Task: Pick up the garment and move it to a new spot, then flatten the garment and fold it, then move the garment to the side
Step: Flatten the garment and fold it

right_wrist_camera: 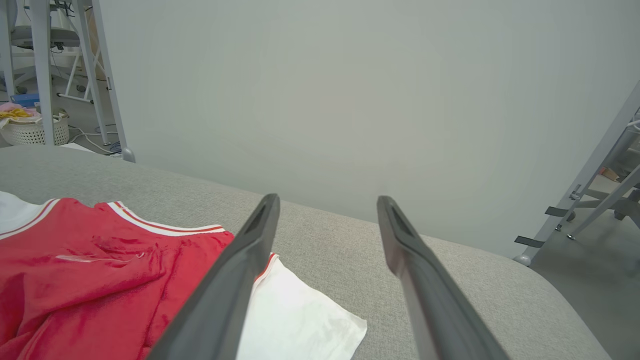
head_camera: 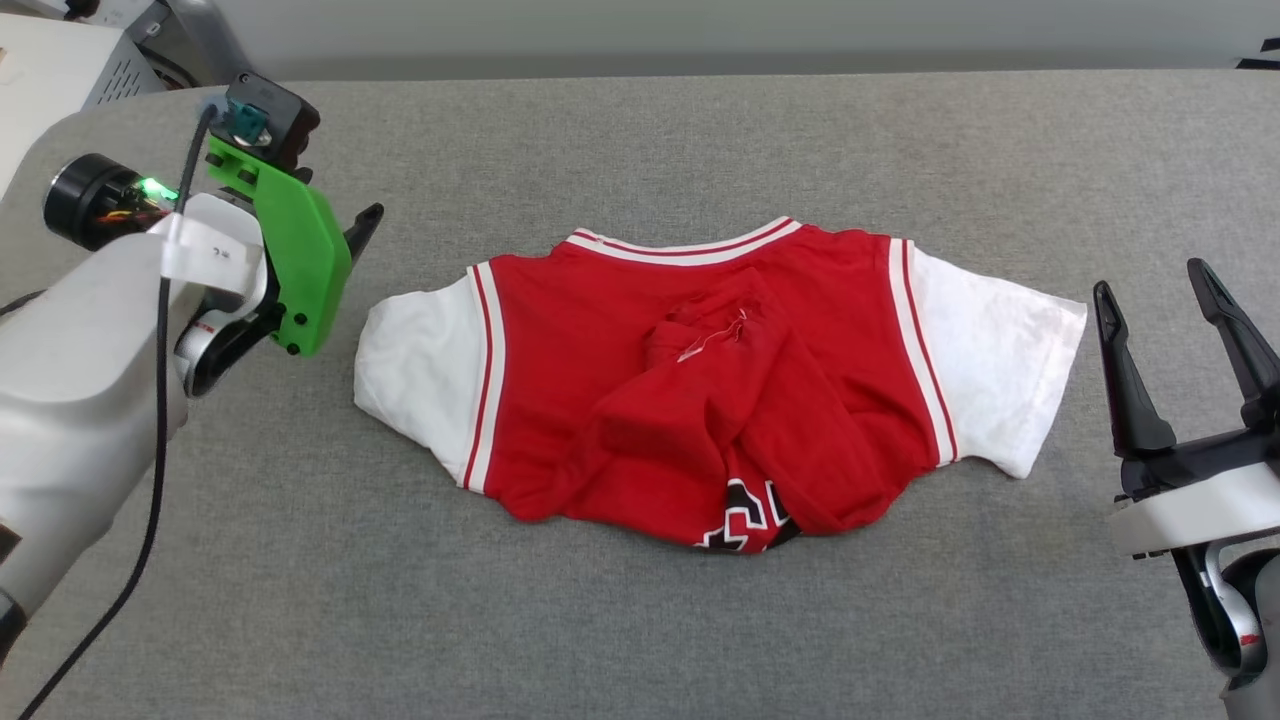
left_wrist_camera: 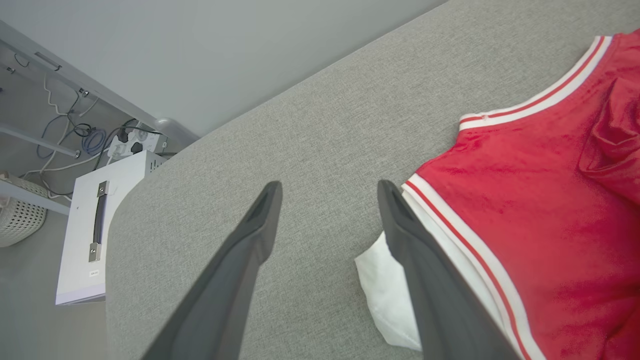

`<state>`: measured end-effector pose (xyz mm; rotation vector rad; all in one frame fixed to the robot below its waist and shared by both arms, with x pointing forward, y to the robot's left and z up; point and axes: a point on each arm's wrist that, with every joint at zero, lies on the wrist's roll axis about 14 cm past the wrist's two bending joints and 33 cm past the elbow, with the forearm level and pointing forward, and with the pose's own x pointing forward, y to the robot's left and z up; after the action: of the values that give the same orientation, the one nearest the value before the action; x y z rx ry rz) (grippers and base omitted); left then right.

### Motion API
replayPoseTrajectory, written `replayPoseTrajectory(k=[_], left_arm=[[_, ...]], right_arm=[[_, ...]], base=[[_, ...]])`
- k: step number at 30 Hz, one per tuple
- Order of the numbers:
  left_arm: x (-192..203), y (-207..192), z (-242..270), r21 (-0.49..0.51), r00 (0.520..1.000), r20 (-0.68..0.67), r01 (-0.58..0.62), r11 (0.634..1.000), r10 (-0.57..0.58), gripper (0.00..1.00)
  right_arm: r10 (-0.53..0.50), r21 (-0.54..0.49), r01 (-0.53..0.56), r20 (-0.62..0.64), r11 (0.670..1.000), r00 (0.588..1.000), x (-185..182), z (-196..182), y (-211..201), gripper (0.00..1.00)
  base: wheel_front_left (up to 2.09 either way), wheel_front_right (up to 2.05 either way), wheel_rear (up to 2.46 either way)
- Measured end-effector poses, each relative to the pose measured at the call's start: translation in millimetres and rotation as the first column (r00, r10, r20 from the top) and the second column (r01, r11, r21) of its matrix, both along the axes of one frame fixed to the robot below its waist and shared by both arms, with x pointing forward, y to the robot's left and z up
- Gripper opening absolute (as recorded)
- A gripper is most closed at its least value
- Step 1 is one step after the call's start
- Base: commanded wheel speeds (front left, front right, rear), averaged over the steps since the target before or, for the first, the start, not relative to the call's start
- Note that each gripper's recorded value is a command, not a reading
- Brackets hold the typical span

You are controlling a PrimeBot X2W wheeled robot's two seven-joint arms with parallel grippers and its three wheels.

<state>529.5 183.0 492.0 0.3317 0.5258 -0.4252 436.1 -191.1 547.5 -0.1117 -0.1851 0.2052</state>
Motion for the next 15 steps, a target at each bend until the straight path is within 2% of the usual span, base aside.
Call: replayPoseTrajectory(k=[3,10,13,15], left_arm=[[0,5,15,-0.006,1.000,0.004,-0.006,1.000,0.006,1.00],[11,-4,74,-0.072,0.963,0.268,0.010,0.997,0.010,1.00],[4,-4,83,-0.089,0.935,0.353,0.008,0.996,0.024,1.00],[-4,-2,82,-0.116,0.915,0.400,-0.005,0.993,0.051,1.00]], right_arm=[[0.002,-0.014,-0.002,-0.010,1.000,1.000,-1,1,-1,1.00],[-0.011,-0.116,0.003,-0.069,0.993,0.998,15,9,-21,1.00],[-0.004,-0.131,-0.013,-0.128,0.991,0.992,27,10,-24,1.00],[0.013,-0.141,-0.043,-0.211,0.989,0.977,36,2,-22,1.00]], base=[[0.00,0.00,0.00],[0.00,0.00,0.00],[0.00,0.00,0.00],[0.00,0.00,0.00]])
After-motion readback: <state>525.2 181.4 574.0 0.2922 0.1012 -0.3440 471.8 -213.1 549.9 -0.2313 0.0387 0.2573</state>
